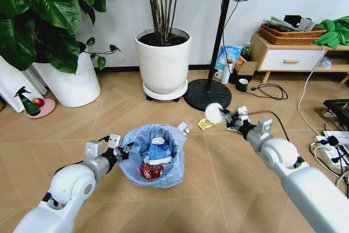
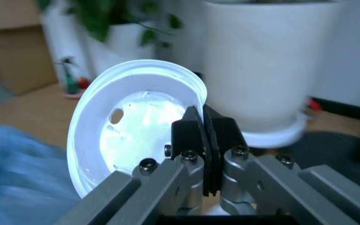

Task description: Pick up the trash bin and place the garbage on the floor into it.

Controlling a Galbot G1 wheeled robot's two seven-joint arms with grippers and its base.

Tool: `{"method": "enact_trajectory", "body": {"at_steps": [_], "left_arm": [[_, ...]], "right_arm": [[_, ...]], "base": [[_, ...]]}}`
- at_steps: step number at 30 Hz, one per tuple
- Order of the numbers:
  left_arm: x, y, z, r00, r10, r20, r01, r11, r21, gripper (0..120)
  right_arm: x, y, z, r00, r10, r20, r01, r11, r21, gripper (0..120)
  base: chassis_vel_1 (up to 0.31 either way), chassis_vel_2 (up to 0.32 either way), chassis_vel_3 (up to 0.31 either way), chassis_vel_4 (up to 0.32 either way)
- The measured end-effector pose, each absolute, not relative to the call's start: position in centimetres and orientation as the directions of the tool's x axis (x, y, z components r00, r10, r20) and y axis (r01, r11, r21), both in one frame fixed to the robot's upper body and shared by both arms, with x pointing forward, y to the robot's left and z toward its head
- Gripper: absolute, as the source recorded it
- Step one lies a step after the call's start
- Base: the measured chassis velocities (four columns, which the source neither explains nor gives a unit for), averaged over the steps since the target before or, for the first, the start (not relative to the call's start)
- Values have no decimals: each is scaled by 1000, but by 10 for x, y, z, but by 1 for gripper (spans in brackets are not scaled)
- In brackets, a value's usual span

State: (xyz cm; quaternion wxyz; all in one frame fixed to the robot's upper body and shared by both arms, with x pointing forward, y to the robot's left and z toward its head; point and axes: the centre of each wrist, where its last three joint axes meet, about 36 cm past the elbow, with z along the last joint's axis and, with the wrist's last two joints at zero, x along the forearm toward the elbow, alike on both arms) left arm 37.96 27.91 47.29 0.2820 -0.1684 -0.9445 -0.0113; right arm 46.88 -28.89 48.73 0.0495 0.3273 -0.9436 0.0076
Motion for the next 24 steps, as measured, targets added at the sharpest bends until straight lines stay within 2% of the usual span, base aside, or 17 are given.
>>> {"method": "enact_trajectory", "body": {"at_steps": [2, 4, 7, 8, 11, 16, 24], "left_arm": [[380, 279, 472, -783, 313, 537, 326, 942, -75, 0], [380, 279, 472, -783, 314, 538, 326, 942, -75, 0], [382, 280, 472, -782, 312, 539, 328, 942, -71, 0], [382, 280, 472, -782, 312, 539, 328, 942, -71, 0], [383, 280, 472, -782, 313, 539, 327, 942, -72, 0], [384, 278, 471, -782, 316, 537, 329, 941, -75, 0], [385, 279, 472, -785, 313, 535, 327, 942, -71, 0]], "right_arm": [[472, -272, 502, -728, -681, 77, -682, 731, 18, 0], [473, -268, 506, -714, -697, 71, -697, 716, 18, 0], [471, -239, 520, -617, -785, 63, -786, 618, 11, 0], [471, -239, 520, -617, -785, 63, -786, 618, 11, 0], [464, -217, 523, -542, -837, 73, -839, 544, 2, 0], [455, -196, 520, -476, -875, 90, -878, 478, 0, 0], [441, -189, 512, -424, -897, 125, -905, 426, -15, 0]], "base": [[0, 0, 0, 0], [0, 0, 0, 0], [0, 0, 0, 0], [0, 0, 0, 0], [0, 0, 0, 0], [0, 0, 0, 0], [0, 0, 0, 0]]}}
